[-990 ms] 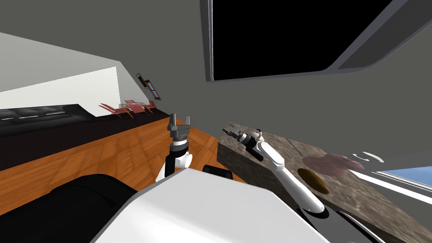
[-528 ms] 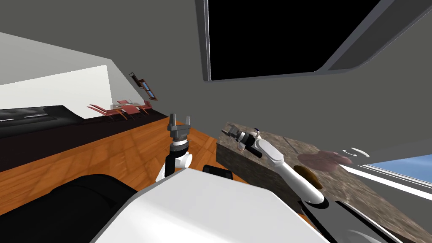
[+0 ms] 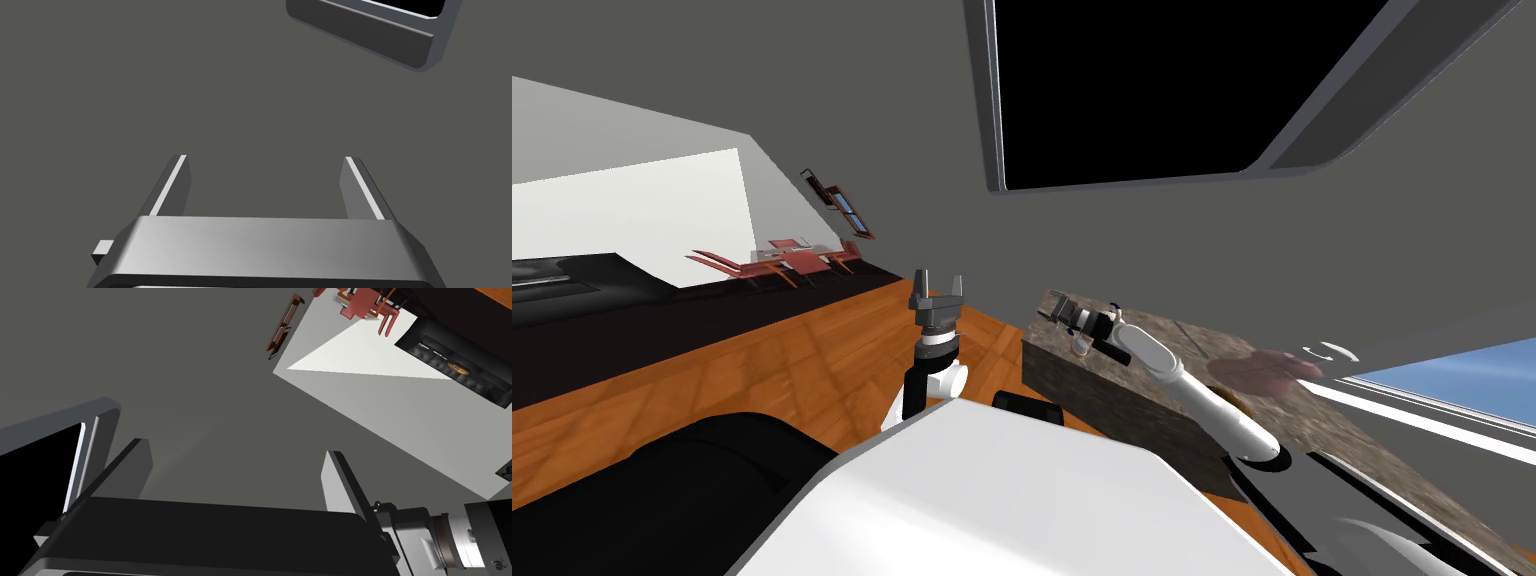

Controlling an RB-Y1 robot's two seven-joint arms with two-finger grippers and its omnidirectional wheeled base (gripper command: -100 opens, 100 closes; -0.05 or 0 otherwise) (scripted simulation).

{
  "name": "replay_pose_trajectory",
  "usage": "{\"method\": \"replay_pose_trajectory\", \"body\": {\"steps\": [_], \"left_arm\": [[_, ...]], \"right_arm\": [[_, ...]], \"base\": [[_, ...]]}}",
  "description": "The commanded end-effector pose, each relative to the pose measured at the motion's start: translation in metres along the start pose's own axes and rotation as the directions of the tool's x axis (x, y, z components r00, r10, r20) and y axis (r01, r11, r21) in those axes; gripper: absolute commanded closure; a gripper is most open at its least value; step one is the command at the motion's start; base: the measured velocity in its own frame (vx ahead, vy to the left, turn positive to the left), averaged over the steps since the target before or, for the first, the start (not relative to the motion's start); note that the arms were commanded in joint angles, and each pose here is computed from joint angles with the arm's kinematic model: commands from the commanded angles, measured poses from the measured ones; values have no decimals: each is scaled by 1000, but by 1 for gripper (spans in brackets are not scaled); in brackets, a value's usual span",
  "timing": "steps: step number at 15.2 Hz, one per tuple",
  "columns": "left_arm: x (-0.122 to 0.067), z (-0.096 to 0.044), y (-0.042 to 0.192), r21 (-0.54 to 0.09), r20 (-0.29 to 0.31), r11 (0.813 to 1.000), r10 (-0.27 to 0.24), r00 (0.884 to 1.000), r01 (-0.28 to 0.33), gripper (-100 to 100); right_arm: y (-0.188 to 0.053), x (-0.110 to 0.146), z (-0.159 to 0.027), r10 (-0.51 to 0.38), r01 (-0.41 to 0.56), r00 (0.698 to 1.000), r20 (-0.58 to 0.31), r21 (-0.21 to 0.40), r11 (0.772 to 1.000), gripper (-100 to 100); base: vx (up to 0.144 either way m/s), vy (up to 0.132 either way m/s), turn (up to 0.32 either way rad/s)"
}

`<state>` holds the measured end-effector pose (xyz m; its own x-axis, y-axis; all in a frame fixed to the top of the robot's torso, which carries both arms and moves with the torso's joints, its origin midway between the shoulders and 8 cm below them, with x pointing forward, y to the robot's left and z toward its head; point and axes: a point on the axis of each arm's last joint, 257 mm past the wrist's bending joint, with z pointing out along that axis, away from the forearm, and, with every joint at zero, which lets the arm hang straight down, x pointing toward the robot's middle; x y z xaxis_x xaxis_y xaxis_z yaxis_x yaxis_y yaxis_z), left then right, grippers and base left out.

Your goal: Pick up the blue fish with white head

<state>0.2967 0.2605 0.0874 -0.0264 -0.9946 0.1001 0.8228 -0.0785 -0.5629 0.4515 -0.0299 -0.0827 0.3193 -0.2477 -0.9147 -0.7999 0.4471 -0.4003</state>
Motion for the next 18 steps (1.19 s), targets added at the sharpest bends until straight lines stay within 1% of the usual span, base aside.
{"method": "replay_pose_trajectory", "body": {"steps": [1,2,3,5,6,9,10,12,13,15,16,18], "left_arm": [[0,0,0,0,0,1000,0,1000,0,0],[0,0,0,0,0,1000,0,1000,0,0],[0,0,0,0,0,1000,0,1000,0,0],[0,0,0,0,0,1000,0,1000,0,0],[0,0,0,0,0,1000,0,1000,0,0],[0,0,0,0,0,1000,0,1000,0,0],[0,0,0,0,0,1000,0,1000,0,0],[0,0,0,0,0,1000,0,1000,0,0],[0,0,0,0,0,1000,0,1000,0,0],[0,0,0,0,0,1000,0,1000,0,0],[0,0,0,0,0,1000,0,1000,0,0],[0,0,0,0,0,1000,0,1000,0,0]], "right_arm": [[-2,6,1,-57,57,998,-26,-4,998,-100],[-2,6,1,-59,59,998,-27,-4,998,-100],[-6,13,3,-119,118,991,-66,-25,993,-100],[-8,16,3,-162,161,984,-80,-23,987,-100],[-12,25,4,-206,202,972,-114,-46,978,-100],[-15,27,4,-260,256,957,-129,-47,965,-100],[-21,34,5,-309,302,937,-160,-71,951,-100],[-24,38,4,-352,344,920,-175,-73,936,-100],[-29,45,4,-393,381,897,-203,-98,920,-100],[-33,48,3,-435,423,874,-216,-102,900,-100],[-38,56,1,-471,453,848,-243,-127,882,-100],[-41,58,0,-496,479,831,-250,-131,868,-100]], "base": [[17,-3,-50],[9,-1,5],[15,-3,-117],[18,-2,-75],[15,-4,-99],[15,-2,-53],[15,-2,-118],[16,1,-76],[19,-6,-103],[19,-4,-84],[17,-5,-104],[16,-1,-80]]}}
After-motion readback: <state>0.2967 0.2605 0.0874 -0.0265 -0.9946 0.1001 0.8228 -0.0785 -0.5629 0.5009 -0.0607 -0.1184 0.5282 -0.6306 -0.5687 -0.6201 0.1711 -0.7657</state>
